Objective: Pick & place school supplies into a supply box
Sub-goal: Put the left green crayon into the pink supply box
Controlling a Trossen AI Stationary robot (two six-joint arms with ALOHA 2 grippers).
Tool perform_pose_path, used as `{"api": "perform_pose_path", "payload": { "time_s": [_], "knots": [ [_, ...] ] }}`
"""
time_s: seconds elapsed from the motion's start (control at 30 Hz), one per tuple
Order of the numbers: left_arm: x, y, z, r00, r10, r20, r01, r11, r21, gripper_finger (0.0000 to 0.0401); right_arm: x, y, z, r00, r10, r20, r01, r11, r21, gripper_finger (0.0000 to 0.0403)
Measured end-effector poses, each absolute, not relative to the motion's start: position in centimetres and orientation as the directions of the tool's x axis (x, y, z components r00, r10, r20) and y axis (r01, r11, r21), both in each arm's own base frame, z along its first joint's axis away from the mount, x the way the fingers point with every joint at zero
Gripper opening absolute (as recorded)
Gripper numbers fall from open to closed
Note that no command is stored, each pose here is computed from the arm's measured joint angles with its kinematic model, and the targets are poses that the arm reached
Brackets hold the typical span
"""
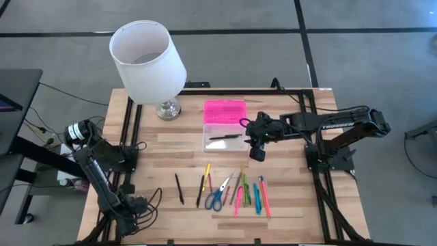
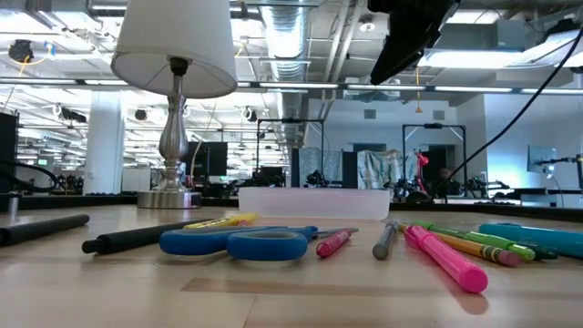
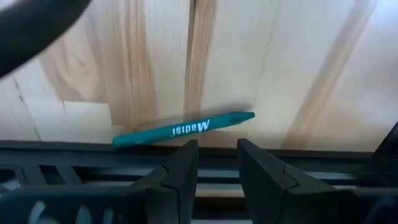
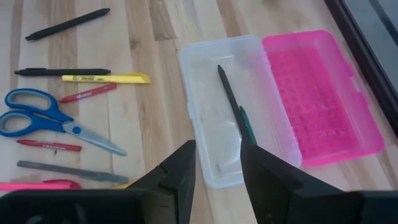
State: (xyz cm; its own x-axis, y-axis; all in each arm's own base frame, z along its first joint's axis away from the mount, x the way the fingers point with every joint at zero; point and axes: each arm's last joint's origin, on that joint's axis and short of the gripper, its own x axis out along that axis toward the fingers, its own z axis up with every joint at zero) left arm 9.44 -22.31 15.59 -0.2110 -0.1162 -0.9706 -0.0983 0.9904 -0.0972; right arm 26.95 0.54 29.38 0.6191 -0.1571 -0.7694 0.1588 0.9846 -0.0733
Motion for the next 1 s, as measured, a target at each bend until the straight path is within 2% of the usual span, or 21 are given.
{"api": "perform_pose_path", "payload": {
  "time_s": [0.47, 0.6, 0.87, 1.0],
  "knots": [
    [9.1, -21.7, 14.1, -0.210, -0.143, -0.967, -0.106, 0.987, -0.123, 0.0105, 26.9, 0.5, 29.4, 0.619, -0.158, -0.770, 0.159, 0.984, -0.075, 0.0118],
    [9.7, -21.4, 14.1, -0.168, -0.131, -0.977, -0.154, 0.982, -0.106, 0.0105, 27.0, 0.5, 29.4, 0.619, -0.160, -0.769, 0.158, 0.984, -0.077, 0.0118],
    [12.9, -20.4, 14.5, 0.022, -0.057, -0.998, -0.259, 0.964, -0.061, 0.0105, 27.1, 0.5, 29.5, 0.633, -0.161, -0.757, 0.154, 0.985, -0.080, 0.0118],
    [13.9, -20.0, 15.2, 0.022, -0.042, -0.999, -0.304, 0.951, -0.047, 0.0105, 27.2, 0.5, 29.6, 0.647, -0.160, -0.745, 0.144, 0.986, -0.087, 0.0118]
  ]
}}
